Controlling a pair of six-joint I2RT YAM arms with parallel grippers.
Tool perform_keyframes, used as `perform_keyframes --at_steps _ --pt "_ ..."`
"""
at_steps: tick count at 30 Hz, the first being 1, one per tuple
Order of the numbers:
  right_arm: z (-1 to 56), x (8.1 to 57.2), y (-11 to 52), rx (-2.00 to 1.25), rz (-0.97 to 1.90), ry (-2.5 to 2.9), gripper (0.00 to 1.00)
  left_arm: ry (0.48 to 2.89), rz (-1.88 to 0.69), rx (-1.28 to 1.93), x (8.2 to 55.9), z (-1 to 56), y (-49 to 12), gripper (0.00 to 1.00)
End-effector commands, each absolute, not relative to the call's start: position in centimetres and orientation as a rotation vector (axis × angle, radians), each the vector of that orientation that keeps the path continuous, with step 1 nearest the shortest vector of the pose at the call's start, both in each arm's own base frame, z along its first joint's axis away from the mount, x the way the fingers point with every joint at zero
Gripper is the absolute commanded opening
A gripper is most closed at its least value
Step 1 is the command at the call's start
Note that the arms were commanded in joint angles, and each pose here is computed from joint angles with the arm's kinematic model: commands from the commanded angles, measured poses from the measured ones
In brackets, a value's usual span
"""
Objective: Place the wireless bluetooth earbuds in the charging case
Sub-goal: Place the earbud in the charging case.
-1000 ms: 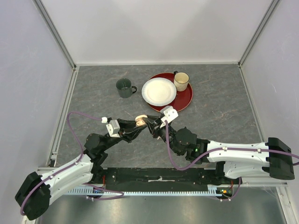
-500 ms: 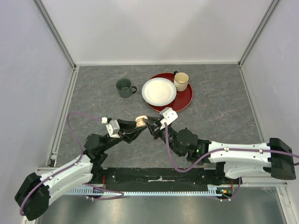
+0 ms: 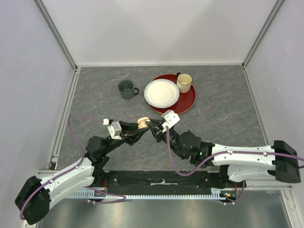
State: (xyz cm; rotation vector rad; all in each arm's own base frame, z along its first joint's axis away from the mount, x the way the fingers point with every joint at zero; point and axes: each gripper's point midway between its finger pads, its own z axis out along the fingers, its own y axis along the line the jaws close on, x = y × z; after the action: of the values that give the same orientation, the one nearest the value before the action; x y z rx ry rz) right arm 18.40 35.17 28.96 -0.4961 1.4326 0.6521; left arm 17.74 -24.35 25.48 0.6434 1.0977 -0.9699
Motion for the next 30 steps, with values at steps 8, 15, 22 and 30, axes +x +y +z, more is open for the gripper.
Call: perform_keyframes --at_steps 8,15,22,30 --pt "26.6 16.9 37.0 -0.643 0.657 1.480 0.09 0.990 -0.953 0.559 18.0 29.1 -23.3 0.02" --pt "27.6 17.4 36.6 -0.553 0.667 1.511 0.38 0.998 -0.948 0.566 18.0 28.8 -23.4 0.02" --pt "31.7 17.9 34.5 -0.350 0.740 1.487 0.75 1.023 -0.930 0.566 18.2 27.8 -23.2 0.02" --pt "35.2 20.1 28.6 -0.013 0.711 1.490 0.92 1.031 -0.900 0.567 18.2 26.9 -22.7 0.02"
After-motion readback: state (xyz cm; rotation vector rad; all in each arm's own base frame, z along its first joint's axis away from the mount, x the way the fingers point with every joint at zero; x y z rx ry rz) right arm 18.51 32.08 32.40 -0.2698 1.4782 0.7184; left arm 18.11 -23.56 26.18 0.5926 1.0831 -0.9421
